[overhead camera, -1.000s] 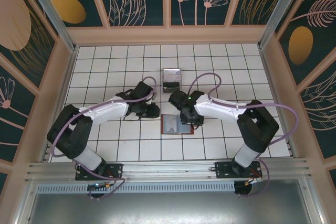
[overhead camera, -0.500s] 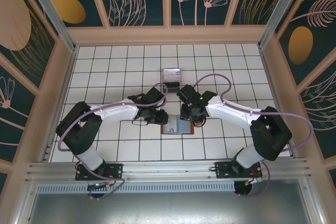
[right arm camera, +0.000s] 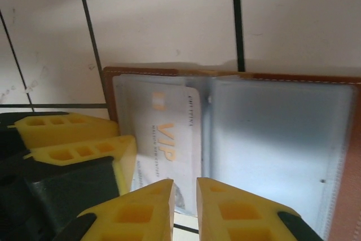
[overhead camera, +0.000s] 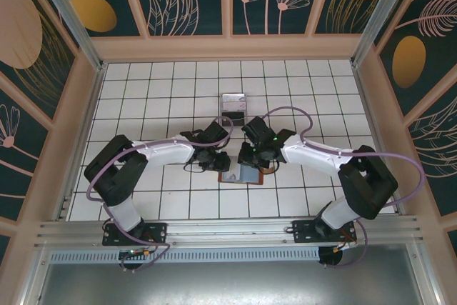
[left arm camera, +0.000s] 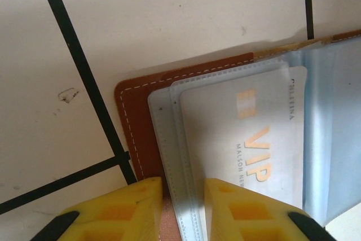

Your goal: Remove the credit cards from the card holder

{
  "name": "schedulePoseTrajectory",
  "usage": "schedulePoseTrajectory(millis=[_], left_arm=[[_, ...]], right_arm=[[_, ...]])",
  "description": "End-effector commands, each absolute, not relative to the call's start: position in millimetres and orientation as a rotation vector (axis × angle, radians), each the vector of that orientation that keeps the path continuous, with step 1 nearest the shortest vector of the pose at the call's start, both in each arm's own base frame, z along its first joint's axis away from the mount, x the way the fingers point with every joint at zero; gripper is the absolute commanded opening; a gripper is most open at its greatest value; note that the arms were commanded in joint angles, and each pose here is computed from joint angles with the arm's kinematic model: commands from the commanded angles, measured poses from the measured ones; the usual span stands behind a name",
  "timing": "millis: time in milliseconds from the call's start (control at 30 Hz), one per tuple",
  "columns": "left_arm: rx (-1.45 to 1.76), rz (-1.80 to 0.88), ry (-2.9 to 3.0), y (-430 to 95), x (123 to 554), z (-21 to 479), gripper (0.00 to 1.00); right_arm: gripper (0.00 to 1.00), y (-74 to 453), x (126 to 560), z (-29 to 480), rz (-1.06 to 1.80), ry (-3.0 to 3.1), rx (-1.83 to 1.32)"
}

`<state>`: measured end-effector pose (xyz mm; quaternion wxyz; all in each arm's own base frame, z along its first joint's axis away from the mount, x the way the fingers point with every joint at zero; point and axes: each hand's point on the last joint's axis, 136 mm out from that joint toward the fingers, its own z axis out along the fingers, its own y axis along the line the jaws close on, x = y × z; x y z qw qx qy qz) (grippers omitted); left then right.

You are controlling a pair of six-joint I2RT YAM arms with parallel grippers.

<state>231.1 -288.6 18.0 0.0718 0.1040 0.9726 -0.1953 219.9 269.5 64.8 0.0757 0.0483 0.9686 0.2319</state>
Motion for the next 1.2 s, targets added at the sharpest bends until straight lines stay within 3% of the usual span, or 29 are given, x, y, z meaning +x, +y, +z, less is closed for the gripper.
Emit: schedulePoseTrajectory(millis=[0,433,700,933,1167], left_arm=[[0.282,-0.468,2.966,-272.1,226.1,5.5,0.26],[0.267,-0.478,2.963,-269.2,222.7,5.8,0.26],[0.261,-0.482,2.959,-269.6,223.0,8.4,0.29],[0.258,-0.492,2.952,-271.6,224.5,11.2,0.32],[0.263,-0.493,2.957,-270.8,222.7,9.2,0.28]], right_arm=[[0.17,279.8,218.8,57.0,0.784,2.915,0.155],[0.16,286.9,214.0,28.6,0.796,2.973,0.162],[0.26,266.7,210.9,17.0,0.619,3.008,0.173],[0.27,261.3,211.6,15.6,0.566,3.010,0.176],[0.25,271.9,215.3,30.2,0.646,2.967,0.164]])
